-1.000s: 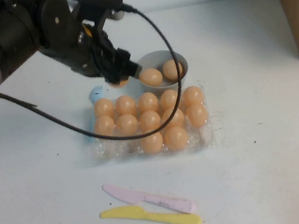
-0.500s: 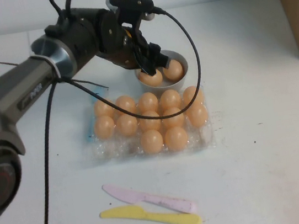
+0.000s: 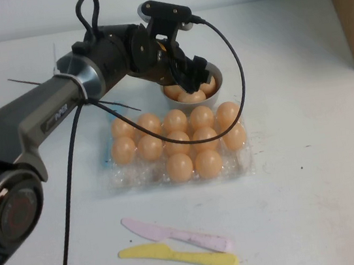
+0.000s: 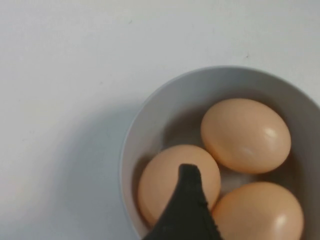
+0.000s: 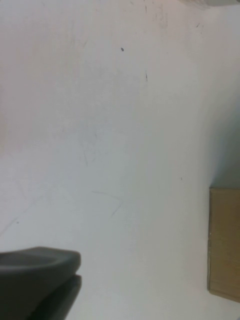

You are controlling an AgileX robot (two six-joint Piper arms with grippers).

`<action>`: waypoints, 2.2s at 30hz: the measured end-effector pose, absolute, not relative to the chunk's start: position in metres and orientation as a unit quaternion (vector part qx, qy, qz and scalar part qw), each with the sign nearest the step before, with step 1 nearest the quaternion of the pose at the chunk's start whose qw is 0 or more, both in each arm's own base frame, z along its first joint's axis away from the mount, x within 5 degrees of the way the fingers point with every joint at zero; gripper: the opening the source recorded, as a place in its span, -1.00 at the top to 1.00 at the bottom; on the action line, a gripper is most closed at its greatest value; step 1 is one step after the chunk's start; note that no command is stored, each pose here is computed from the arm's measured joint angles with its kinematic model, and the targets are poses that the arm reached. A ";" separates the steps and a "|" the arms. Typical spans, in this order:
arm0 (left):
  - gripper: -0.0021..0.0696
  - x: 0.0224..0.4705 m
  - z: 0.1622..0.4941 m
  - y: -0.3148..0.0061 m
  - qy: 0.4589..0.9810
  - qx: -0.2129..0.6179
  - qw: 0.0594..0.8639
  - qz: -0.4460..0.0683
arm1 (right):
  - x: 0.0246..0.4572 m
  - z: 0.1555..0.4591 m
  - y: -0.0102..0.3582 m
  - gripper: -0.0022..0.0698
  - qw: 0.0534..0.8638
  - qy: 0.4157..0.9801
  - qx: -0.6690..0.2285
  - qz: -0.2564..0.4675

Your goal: Take an egg out of the egg box

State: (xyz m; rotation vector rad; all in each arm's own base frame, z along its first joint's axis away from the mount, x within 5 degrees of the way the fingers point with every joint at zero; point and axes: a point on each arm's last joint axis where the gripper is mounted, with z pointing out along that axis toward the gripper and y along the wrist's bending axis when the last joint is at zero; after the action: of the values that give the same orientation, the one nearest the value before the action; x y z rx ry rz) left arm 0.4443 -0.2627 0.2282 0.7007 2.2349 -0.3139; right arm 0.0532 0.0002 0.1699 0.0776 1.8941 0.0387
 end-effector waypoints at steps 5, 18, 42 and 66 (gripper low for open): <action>-0.54 0.444 0.227 -0.263 0.876 0.274 0.379 -0.122 | 0.053 0.170 0.000 0.99 0.583 0.811 0.033 0.017; 0.85 0.403 0.312 -0.266 0.823 0.339 0.449 -0.078 | 0.053 0.170 0.000 0.99 0.583 0.811 0.033 0.017; 0.95 0.184 0.308 -0.120 0.734 0.305 0.597 -0.111 | 0.053 0.170 0.000 0.99 0.583 0.811 0.033 0.017; 0.95 0.094 0.325 -0.061 0.742 0.308 0.586 -0.105 | 0.053 0.170 0.000 0.99 0.583 0.811 0.033 0.017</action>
State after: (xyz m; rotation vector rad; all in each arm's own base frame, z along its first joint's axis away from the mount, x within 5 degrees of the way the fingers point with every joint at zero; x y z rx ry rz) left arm 0.0941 -0.0607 0.3248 0.7189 1.7311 -0.2455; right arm 0.0532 0.0002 0.1699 0.0776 1.8941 0.0387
